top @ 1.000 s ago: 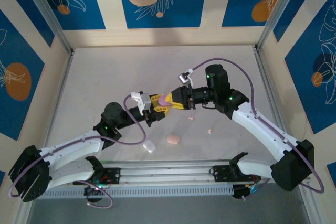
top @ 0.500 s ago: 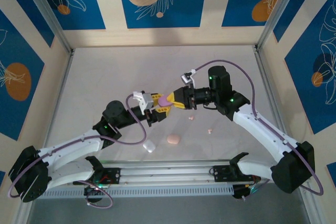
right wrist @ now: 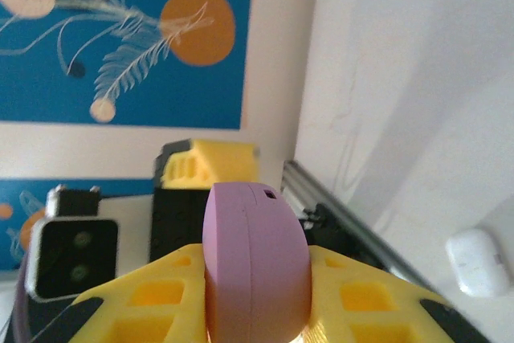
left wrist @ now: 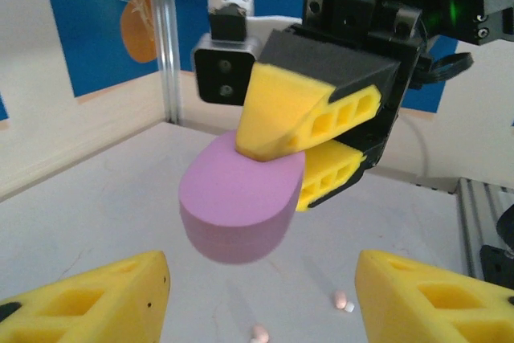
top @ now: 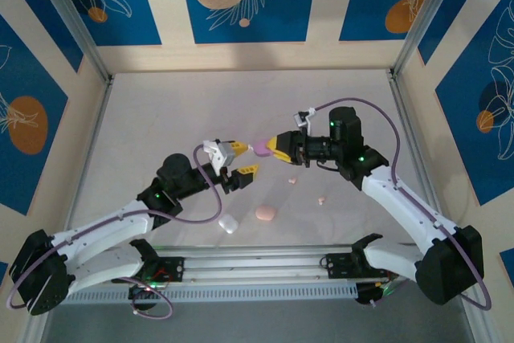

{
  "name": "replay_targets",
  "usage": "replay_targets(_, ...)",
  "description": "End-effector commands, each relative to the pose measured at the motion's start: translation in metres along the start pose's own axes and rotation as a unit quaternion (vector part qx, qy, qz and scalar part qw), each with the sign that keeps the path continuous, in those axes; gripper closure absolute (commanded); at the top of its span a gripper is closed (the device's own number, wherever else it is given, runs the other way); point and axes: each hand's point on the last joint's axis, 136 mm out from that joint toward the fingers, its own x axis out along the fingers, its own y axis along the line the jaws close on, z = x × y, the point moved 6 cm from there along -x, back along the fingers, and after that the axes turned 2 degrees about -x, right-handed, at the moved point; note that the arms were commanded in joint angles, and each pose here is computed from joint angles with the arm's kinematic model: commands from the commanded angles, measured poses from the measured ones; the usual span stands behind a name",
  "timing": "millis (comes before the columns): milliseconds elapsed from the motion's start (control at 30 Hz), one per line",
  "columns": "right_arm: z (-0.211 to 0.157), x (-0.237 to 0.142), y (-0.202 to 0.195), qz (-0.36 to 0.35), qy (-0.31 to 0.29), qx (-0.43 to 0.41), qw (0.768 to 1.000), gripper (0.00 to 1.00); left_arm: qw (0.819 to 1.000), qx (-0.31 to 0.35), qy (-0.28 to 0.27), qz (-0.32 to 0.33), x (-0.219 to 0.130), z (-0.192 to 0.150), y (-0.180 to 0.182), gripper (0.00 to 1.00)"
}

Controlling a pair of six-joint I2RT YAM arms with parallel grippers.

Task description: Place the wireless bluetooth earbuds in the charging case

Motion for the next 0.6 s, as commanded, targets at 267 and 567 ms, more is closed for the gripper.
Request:
replay_targets(267,0.055,-0.023,-0.124,-0.178,-0.126,0.063,0.974,0.9,0.978,-0.062,0.102,0.171,-0.027,-0.005,0.029,0.31)
replay_targets(567,0.103,0.0,-0.179,-0.226,-0.102,0.087,0.965,0.9,0.913,-0.16,0.222,0.302,-0.038,-0.047,0.071,0.16)
